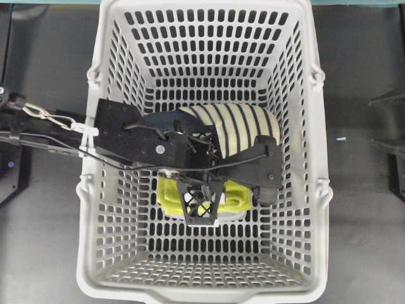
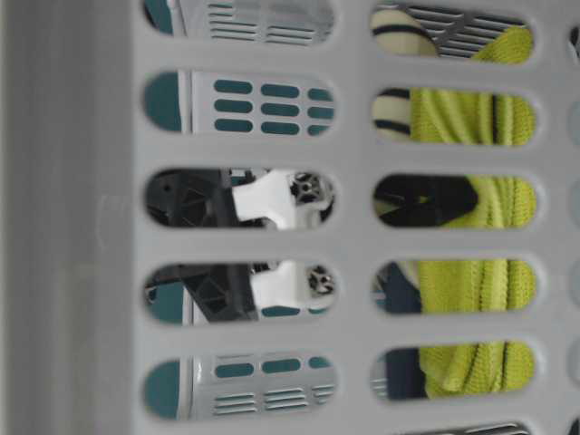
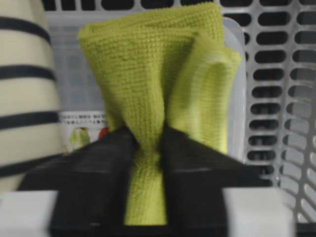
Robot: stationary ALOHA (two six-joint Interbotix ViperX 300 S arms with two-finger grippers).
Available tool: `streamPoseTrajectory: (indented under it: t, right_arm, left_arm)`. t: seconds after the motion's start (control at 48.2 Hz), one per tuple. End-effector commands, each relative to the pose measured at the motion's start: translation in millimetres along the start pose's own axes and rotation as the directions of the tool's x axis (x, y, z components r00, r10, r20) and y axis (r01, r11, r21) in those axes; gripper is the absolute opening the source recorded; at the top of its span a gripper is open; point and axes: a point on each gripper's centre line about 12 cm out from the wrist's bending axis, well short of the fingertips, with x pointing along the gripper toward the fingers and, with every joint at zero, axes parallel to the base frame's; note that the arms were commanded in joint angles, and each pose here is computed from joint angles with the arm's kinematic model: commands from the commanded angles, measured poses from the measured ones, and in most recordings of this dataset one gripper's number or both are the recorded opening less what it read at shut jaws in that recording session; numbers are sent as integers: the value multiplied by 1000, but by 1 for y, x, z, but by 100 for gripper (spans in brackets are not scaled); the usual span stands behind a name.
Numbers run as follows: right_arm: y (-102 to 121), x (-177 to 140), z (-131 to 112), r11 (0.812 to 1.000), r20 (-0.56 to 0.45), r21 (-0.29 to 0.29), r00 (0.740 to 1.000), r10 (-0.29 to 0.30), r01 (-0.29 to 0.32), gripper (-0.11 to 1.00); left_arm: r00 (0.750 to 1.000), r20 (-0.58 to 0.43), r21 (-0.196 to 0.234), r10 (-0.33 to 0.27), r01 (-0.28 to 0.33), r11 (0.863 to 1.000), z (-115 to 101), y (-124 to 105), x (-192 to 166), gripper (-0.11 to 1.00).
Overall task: Pick up the yellow cloth from the shopping basket with the left arm.
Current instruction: 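Close the left gripper on the yellow-green cloth, then lift the gripped cloth upward out of the basket with the left gripper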
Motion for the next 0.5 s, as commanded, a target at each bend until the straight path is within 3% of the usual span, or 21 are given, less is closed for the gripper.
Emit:
streamPoseTrajectory:
  t: [0.0, 0.187, 0.478]
  right_arm:
    - [0, -1, 7, 1000, 21, 3, 1000, -1, 1, 73]
    - [0, -3, 7, 1000, 28, 5, 1000, -1, 1, 73]
    - [0, -3, 8, 1000, 32, 5, 999, -1, 0, 73]
  left_arm:
    - [998, 69, 8, -3, 3, 1000, 16, -1, -28, 9]
    - [995, 100, 7, -2, 1, 1000, 39, -2, -72, 6]
    - [992, 126, -12, 2, 0, 1000, 75, 0, -177, 6]
